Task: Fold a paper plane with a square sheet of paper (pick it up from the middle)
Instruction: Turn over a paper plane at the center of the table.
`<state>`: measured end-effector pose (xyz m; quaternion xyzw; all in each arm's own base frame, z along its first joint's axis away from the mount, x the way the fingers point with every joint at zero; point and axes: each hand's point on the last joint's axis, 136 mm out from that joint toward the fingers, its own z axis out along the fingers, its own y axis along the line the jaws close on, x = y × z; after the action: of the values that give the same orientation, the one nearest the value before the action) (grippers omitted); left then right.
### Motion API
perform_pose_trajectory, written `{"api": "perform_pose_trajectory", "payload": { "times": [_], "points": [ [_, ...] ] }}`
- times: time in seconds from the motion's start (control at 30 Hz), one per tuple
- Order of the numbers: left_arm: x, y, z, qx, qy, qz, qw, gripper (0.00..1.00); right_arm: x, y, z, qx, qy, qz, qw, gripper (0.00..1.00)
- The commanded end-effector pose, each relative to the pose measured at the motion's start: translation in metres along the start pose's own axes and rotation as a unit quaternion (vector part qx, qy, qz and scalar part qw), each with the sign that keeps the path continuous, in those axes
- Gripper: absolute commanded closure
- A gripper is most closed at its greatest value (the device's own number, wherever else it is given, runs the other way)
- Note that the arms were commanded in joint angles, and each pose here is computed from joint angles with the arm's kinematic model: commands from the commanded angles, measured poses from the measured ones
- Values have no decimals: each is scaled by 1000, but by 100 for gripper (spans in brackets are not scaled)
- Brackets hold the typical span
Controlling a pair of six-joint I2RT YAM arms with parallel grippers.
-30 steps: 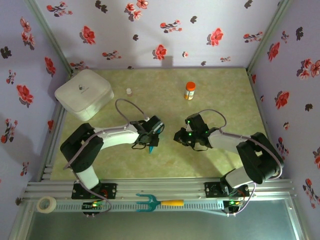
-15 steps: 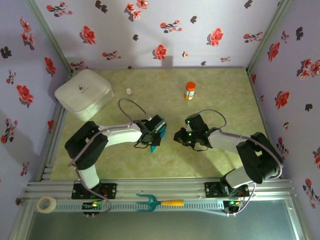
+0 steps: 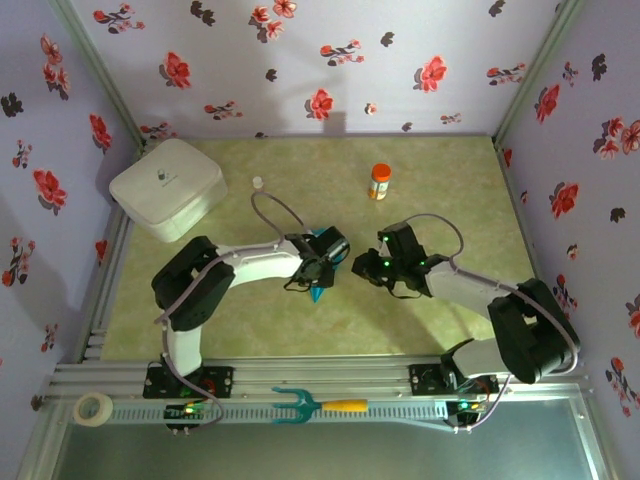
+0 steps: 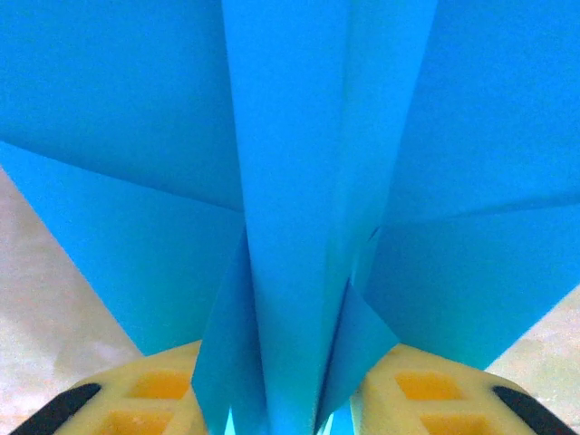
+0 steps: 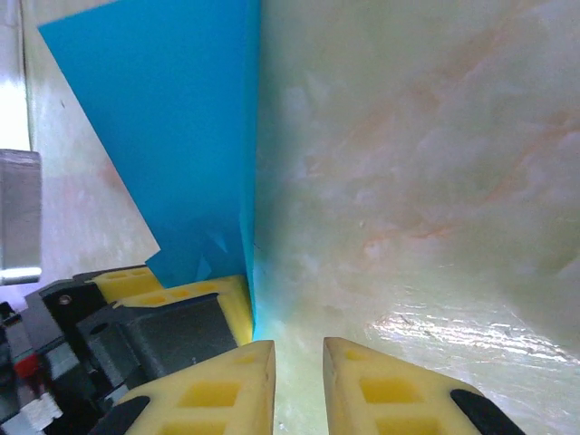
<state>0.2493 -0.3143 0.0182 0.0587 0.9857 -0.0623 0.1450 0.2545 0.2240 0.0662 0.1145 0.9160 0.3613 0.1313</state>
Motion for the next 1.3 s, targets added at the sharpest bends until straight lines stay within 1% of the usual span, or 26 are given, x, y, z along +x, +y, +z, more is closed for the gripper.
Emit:
{"api": "perform_pose_trajectory", "payload": {
  "times": [0.0,0.13,0.27,0.43,0.83,0.93,1.0,1.07,1.17,1.27],
  "points": [
    [30,24,18,-68,52,-22,996,64,-1,-12,-6,16,-9,5,1000,77],
    [22,19,10,-66,37,-19,997,64,-3,-16,-10,17,-15,10,1000,77],
    [8,12,-8,-58,4,-24,998,64,-6,-15,-12,16,-20,12,1000,76],
    [-1,6,-20,-45,-16,-32,998,63,-12,-12,-16,16,-26,9,999,75],
    [-15,1,-51,-14,-50,-55,997,57,-28,-9,-30,36,-48,-4,998,74],
    [-21,2,-64,-5,-69,-56,996,57,-33,-10,-37,47,-58,-12,997,73],
    [-28,6,-79,2,-97,-53,994,56,-39,-10,-47,63,-76,-26,995,71],
    [-37,15,-94,-2,-130,-46,990,57,-50,-11,-63,92,-106,-47,989,66],
    [-48,41,-112,-16,-173,-39,984,56,-71,-18,-97,154,-176,-76,969,57],
    [-53,75,-116,-20,-183,-54,981,56,-89,-18,-126,190,-240,-108,946,48]
  ]
}}
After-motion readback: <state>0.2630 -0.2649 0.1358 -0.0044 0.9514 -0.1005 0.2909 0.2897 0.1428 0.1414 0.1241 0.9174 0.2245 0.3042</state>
